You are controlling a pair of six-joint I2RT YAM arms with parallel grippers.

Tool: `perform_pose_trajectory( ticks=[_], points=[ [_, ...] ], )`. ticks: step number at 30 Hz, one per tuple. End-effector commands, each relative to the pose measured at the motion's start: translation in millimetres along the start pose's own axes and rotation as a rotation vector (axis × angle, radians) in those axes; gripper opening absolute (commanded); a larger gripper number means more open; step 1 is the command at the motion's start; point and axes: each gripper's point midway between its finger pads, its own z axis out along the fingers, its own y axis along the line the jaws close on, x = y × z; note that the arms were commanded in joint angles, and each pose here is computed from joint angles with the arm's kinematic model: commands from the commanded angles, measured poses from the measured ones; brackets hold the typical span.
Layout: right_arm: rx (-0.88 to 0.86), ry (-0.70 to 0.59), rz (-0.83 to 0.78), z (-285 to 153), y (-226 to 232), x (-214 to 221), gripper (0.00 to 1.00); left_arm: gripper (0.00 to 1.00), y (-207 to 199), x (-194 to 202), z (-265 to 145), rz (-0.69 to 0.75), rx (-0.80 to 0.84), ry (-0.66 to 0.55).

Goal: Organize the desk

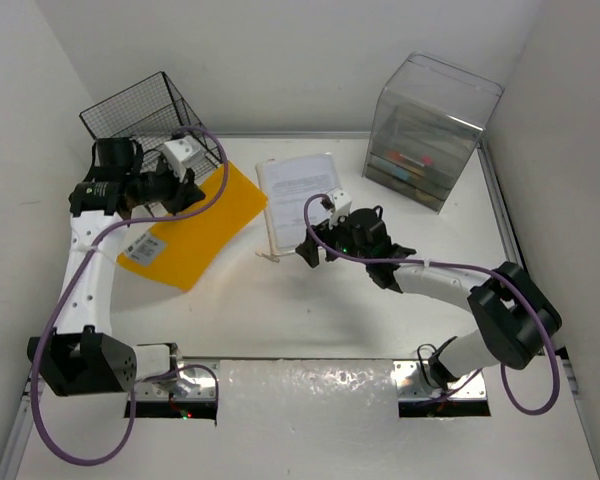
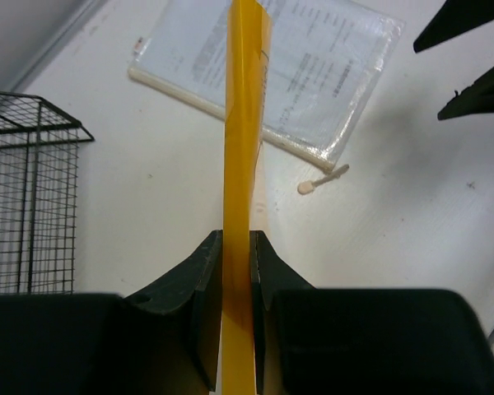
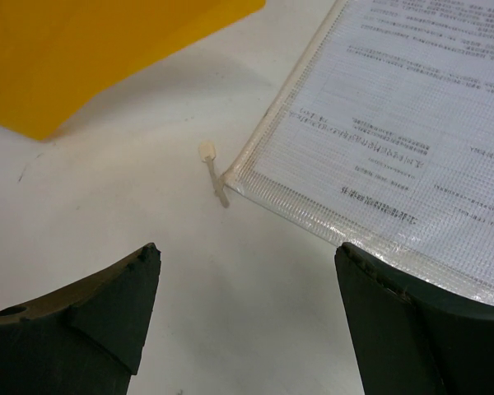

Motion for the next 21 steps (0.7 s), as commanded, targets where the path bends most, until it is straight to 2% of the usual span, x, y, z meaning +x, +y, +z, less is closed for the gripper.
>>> perform_pose_trajectory(
  ticks=[1,10,17,21],
  points=[
    [-0.015,-0.051,-0.018,-6,3,-15,0.84,0.00,7,-49,-22,0.044,-0.080,-0.144],
    [-0.018,-0.049,-0.018,-9,2,-9,0.84,0.00,27,-105,-52,0.084,-0.262,-0.328],
    [-0.040,-0.042,-0.030,-11,4,-5,0.84,0.00,32,-119,-55,0.088,-0.279,-0.385],
    [-0.103,-0.049,-0.026,-11,12,-9,0.85,0.00,22,-126,-54,0.072,-0.220,-0.417]
  ],
)
